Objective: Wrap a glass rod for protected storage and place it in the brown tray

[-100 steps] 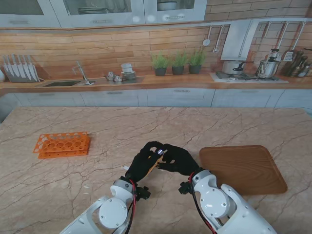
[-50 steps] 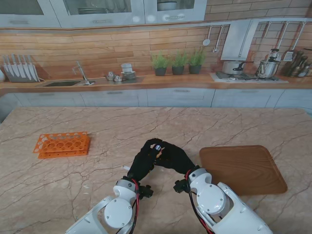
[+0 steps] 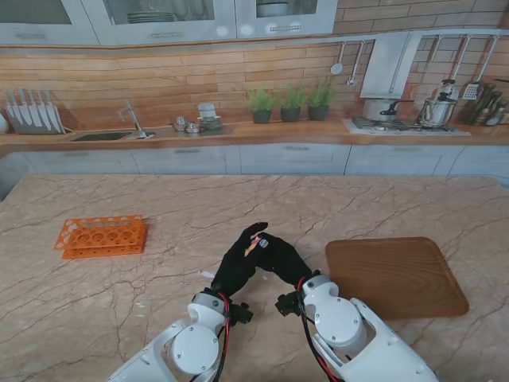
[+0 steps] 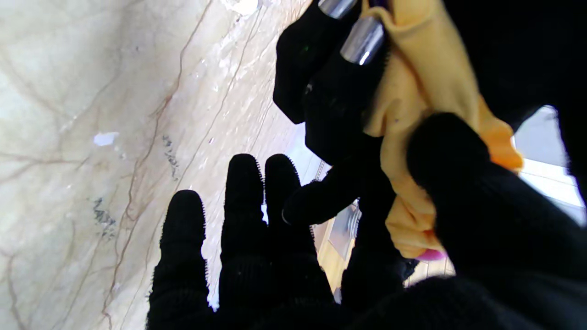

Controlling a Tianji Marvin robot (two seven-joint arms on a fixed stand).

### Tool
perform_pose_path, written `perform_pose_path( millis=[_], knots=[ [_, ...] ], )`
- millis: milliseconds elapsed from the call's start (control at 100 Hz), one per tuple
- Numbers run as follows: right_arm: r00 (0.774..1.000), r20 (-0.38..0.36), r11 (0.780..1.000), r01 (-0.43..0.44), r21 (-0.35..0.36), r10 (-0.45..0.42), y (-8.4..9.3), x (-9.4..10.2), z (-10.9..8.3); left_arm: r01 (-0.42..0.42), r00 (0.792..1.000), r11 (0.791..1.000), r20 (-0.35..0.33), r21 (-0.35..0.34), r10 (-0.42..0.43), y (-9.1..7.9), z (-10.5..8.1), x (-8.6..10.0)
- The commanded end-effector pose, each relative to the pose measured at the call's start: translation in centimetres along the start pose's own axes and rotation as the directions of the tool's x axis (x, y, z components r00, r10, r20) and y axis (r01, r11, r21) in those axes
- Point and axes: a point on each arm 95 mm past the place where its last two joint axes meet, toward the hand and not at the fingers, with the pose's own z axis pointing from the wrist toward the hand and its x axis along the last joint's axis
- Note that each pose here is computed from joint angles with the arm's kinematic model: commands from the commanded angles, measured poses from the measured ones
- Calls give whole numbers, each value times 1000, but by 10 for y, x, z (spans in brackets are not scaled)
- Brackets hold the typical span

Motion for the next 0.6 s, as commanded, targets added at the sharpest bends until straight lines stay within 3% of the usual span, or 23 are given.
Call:
perform_pose_path(
  millis=[0, 590],
  knots=[
    [999, -28, 999, -15, 30, 16, -20, 11, -1, 34, 999, 999, -40, -27, -35, 15, 3, 21],
    [997, -82, 991, -14, -135, 3, -4, 11, -13, 5, 1000, 997, 21, -74, -3, 13, 1, 16]
  ],
)
